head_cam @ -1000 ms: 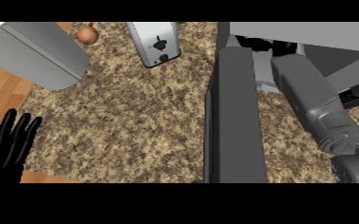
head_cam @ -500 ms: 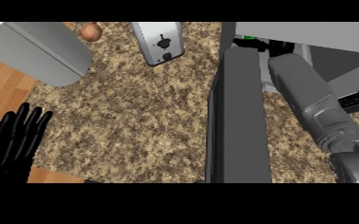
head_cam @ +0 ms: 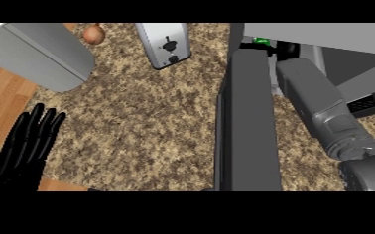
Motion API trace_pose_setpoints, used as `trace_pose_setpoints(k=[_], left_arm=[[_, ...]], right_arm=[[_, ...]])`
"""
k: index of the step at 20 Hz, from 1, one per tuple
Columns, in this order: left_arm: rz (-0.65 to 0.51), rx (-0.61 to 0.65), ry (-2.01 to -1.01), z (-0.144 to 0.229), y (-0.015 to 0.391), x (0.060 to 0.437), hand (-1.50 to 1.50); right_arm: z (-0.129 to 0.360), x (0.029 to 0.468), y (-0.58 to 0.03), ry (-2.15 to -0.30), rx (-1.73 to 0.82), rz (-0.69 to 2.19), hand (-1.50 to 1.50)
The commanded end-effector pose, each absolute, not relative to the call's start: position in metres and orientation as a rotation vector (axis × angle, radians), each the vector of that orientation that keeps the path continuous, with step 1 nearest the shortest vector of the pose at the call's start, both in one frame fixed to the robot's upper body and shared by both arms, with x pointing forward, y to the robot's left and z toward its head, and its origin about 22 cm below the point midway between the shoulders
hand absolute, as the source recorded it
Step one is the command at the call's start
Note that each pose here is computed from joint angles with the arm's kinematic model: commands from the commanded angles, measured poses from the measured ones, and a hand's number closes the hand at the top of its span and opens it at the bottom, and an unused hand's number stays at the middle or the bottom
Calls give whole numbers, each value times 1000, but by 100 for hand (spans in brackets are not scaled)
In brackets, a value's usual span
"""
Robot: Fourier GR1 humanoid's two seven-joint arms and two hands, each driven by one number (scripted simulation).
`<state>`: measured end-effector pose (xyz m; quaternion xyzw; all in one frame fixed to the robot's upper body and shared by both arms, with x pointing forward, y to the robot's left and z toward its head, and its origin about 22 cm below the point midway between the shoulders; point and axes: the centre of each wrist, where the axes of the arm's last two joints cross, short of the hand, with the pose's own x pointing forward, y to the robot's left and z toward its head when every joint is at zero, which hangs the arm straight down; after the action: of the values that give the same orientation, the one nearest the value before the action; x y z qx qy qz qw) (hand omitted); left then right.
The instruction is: Pick up the milk, place it into the microwave and close the microwave
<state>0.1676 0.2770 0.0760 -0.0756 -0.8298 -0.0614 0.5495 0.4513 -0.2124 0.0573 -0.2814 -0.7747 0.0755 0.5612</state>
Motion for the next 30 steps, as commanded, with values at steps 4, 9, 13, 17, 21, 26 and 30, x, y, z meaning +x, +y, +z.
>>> trace_pose_setpoints(k=[4, 9, 13, 17, 21, 26, 30], left_arm=[[-177, -197, -1951, 75, 266, 170, -150], [-168, -211, -1940, 71, 258, 171, -150], [-174, -214, -1944, 73, 248, 170, -150], [-177, -209, -1957, 75, 247, 171, -150], [-168, -198, -1947, 73, 245, 175, -150], [-176, -221, -1918, 66, 240, 170, -150], [-206, -242, -1898, 57, 234, 181, -150]], right_arm=[[51, 449, -218, -1803, -623, 155, -150], [44, 444, -231, -1805, -622, 150, -150], [31, 436, -247, -1810, -611, 161, -150], [29, 435, -247, -1800, -517, 170, -150], [23, 433, -240, -1824, -475, 142, -150], [0, 419, -250, -1827, -447, 106, -150], [-13, 412, -243, -1815, -388, 125, -150]])
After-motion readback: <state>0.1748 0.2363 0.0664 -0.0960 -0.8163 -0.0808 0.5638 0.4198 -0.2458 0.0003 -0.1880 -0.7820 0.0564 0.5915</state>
